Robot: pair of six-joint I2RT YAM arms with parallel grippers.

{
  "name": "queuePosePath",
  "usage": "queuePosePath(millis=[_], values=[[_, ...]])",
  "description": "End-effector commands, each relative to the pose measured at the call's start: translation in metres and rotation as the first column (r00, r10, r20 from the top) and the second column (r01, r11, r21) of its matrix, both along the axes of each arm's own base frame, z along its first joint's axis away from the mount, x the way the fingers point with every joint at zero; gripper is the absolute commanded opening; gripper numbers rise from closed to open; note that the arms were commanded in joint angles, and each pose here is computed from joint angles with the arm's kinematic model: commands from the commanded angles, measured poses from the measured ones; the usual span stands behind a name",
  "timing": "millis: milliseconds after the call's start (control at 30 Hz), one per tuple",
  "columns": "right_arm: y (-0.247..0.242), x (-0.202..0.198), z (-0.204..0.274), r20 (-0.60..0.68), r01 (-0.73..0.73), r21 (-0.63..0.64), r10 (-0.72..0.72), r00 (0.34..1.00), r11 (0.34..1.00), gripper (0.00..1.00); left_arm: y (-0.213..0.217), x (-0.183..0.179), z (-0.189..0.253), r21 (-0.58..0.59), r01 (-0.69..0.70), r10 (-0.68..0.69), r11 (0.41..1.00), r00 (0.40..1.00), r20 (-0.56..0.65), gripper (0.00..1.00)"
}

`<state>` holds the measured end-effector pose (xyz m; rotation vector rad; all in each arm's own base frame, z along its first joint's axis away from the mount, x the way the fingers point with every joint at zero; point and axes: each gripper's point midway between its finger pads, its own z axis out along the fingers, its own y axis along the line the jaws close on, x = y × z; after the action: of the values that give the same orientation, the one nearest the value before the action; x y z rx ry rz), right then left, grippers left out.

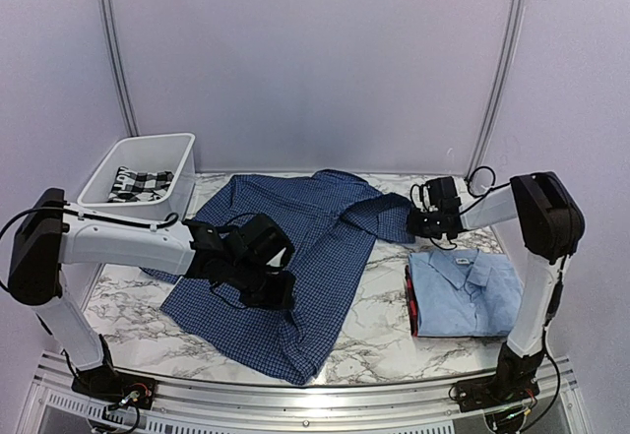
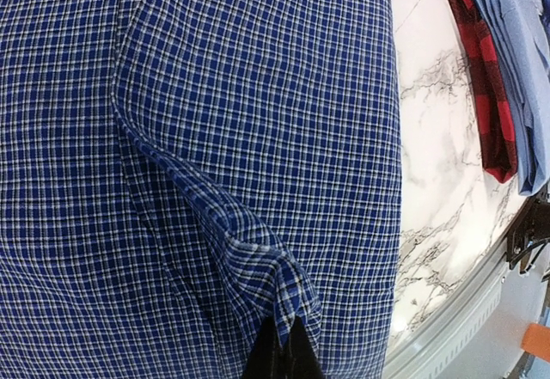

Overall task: Fold and stack the long sleeve shirts
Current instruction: Pick up the sleeve from the center of the board, then fold the corner of the shirt at the center of the board.

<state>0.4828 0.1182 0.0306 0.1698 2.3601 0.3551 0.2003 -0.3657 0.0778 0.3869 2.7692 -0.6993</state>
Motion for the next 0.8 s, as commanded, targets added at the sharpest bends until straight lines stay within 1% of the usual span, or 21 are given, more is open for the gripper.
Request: queuePosePath(millis=[0,33,133,233,300,367,400,567,667,767], values=[[-0.027,0.033,0.052,0.094,0.106,-0.118,-0.095,0.991,0.987,0.03,-0.003,0.002,0.013,-0.009,0.04,-0.04,0.999,0.999,0.015,0.0],[-0.032,0.038,0.064,0.105,0.126,-0.152,-0.11,0.988,0.98,0.0,-0.005,0.003,0.016,-0.016,0.047,-0.047,0.999,0.999,0.02,0.0],[-0.049,0.053,0.11,0.184,0.199,-0.236,-0.157,0.97,0.951,0.0,-0.009,0.003,0.026,-0.041,0.069,-0.068,0.997,0.997,0.031,0.0],[-0.068,0.063,0.158,0.275,0.292,-0.31,-0.209,0.938,0.905,0.0,-0.013,0.001,0.035,-0.065,0.093,-0.091,0.994,0.995,0.041,0.0],[-0.079,0.068,0.194,0.344,0.353,-0.336,-0.236,0.909,0.873,0.0,-0.017,0.0,0.042,-0.086,0.113,-0.109,0.99,0.993,0.045,0.0],[-0.082,0.073,0.226,0.405,0.386,-0.332,-0.239,0.882,0.861,0.0,-0.022,-0.002,0.049,-0.106,0.138,-0.133,0.985,0.99,0.049,0.0],[-0.081,0.077,0.247,0.443,0.399,-0.322,-0.235,0.865,0.859,0.0,-0.024,-0.003,0.051,-0.114,0.147,-0.143,0.983,0.989,0.048,0.0],[-0.073,0.092,0.308,0.561,0.405,-0.262,-0.203,0.803,0.876,0.0,-0.034,-0.006,0.061,-0.149,0.178,-0.172,0.973,0.984,0.05,0.0],[-0.057,0.104,0.33,0.607,0.36,-0.249,-0.145,0.782,0.899,0.0,-0.038,-0.009,0.067,-0.165,0.181,-0.175,0.97,0.983,0.05,0.0],[-0.025,0.113,0.344,0.644,0.268,-0.246,-0.049,0.763,0.932,0.0,-0.038,-0.009,0.069,-0.174,0.158,-0.153,0.972,0.987,0.04,0.0]])
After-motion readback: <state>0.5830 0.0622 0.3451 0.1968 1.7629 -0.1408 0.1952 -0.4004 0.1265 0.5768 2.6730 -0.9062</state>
